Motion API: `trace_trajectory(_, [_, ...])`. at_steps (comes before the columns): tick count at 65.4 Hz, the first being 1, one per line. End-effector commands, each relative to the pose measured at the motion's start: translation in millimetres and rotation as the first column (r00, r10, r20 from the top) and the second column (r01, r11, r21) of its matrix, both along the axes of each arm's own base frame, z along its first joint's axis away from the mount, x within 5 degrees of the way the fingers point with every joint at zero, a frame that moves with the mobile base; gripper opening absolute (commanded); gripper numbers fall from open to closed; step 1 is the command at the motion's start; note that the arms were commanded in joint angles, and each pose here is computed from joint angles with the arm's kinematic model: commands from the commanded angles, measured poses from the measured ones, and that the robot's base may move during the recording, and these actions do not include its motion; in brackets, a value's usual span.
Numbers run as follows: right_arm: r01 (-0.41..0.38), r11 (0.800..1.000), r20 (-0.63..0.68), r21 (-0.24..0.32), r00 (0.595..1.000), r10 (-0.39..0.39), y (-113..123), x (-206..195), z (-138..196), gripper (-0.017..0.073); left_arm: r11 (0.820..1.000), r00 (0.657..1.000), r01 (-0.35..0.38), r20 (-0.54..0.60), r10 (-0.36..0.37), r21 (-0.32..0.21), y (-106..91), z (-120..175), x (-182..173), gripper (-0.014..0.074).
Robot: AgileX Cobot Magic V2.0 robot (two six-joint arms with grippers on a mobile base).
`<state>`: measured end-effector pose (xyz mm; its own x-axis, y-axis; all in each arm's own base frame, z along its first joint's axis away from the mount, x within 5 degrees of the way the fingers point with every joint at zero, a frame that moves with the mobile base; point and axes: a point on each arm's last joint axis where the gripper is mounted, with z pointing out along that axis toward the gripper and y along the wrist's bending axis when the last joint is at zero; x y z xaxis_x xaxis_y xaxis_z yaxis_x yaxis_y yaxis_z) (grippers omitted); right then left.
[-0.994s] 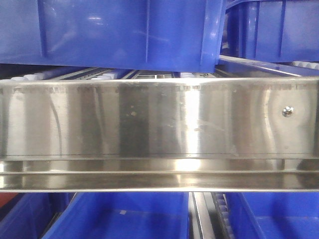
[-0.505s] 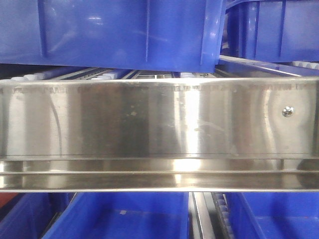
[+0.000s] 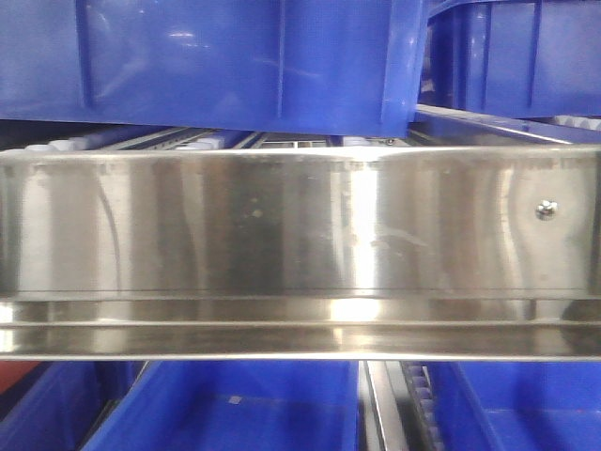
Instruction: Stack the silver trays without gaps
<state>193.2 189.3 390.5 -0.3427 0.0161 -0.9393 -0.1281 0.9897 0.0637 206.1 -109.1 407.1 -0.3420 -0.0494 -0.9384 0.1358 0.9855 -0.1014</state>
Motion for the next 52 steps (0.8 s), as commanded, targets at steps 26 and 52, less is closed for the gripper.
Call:
trace_trajectory(26, [-0.056,0.998,0.055,-0.009,0.997,0.057,2.9,-0.7,6.8,-0.0075,0.999,0.999,0.028,0.04,-0.028,-0.015,-1.4,5.8,-1.4,-0.0016])
trace_trajectory(52, [-0.056,0.998,0.055,-0.009,0.997,0.057,2.9,-0.7,6.8,-0.0075,0.999,0.999,0.028,0.04,-0.028,-0.015,-1.4,5.8,-1.4,-0.0016])
